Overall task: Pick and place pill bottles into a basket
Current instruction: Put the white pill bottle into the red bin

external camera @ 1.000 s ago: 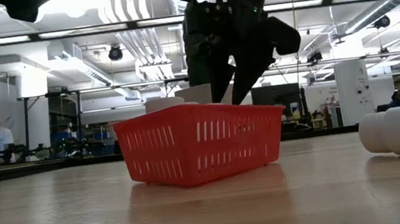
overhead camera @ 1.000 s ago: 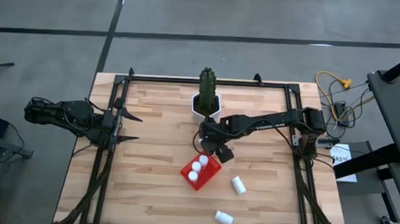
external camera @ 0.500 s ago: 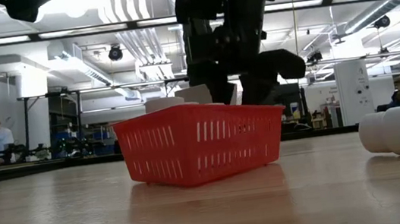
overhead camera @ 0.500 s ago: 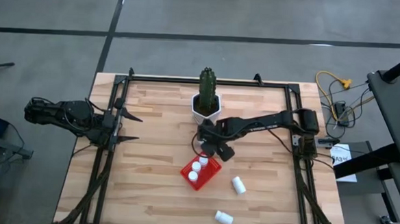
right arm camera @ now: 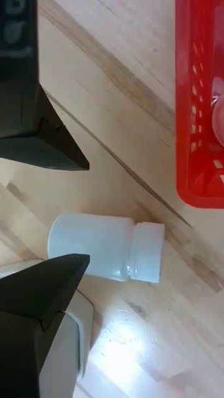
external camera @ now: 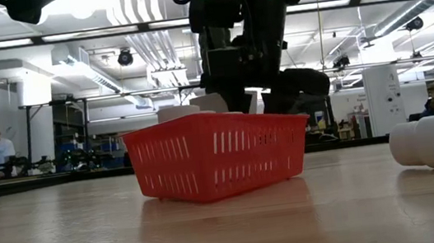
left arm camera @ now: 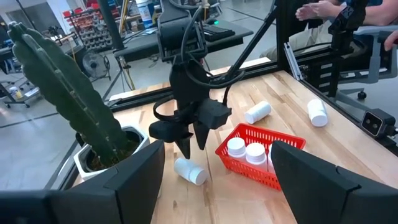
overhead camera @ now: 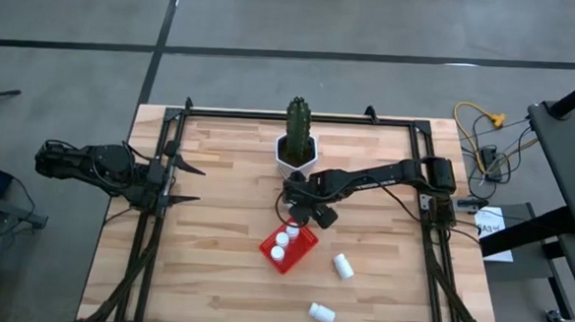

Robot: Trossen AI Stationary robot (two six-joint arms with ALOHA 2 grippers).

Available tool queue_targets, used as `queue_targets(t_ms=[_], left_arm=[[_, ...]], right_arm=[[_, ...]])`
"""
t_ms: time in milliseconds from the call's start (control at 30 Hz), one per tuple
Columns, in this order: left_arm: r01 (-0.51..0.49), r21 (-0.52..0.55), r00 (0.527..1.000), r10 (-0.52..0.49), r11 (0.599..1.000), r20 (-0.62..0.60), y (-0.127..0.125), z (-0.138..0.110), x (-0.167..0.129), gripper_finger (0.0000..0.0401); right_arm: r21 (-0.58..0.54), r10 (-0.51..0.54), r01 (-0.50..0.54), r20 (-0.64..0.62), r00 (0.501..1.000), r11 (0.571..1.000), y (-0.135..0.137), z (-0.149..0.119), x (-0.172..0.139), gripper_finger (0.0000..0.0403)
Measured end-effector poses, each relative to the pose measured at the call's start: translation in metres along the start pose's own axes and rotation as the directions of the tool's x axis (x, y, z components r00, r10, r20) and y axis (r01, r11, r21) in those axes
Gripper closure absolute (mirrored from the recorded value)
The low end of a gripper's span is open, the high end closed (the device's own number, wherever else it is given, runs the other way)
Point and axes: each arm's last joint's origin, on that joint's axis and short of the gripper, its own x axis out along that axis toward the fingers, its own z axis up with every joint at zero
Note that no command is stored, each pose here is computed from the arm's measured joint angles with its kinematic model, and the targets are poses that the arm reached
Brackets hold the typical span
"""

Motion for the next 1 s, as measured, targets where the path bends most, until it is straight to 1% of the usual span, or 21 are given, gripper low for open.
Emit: queue_targets(t_ms=[300, 533, 600, 1000], left_arm=[[-0.001, 0.017, 1.000, 0.001, 1.000, 0.004, 0.000, 0.000, 0.000, 0.0124], [-0.001, 0.016, 1.000, 0.001, 1.000, 0.006, 0.000, 0.000, 0.000, 0.0124], [-0.001, 0.016, 1.000, 0.001, 1.000, 0.006, 0.000, 0.000, 0.000, 0.0124], [-0.002, 0.016, 1.000, 0.002, 1.000, 0.008, 0.000, 0.001, -0.001, 0.0124]], right_arm=[[-0.010, -0.029, 0.029, 0.029, 0.999, 1.000, -0.003, 0.003, -0.001, 0.0184], [0.028, -0.062, 0.060, 0.054, 0.997, 0.998, -0.013, 0.002, 0.001, 0.0184], [0.059, -0.051, 0.048, 0.042, 0.998, 0.997, -0.014, 0.000, 0.005, 0.0184], [0.092, -0.042, 0.038, 0.038, 0.998, 0.995, -0.017, -0.004, 0.008, 0.0184]])
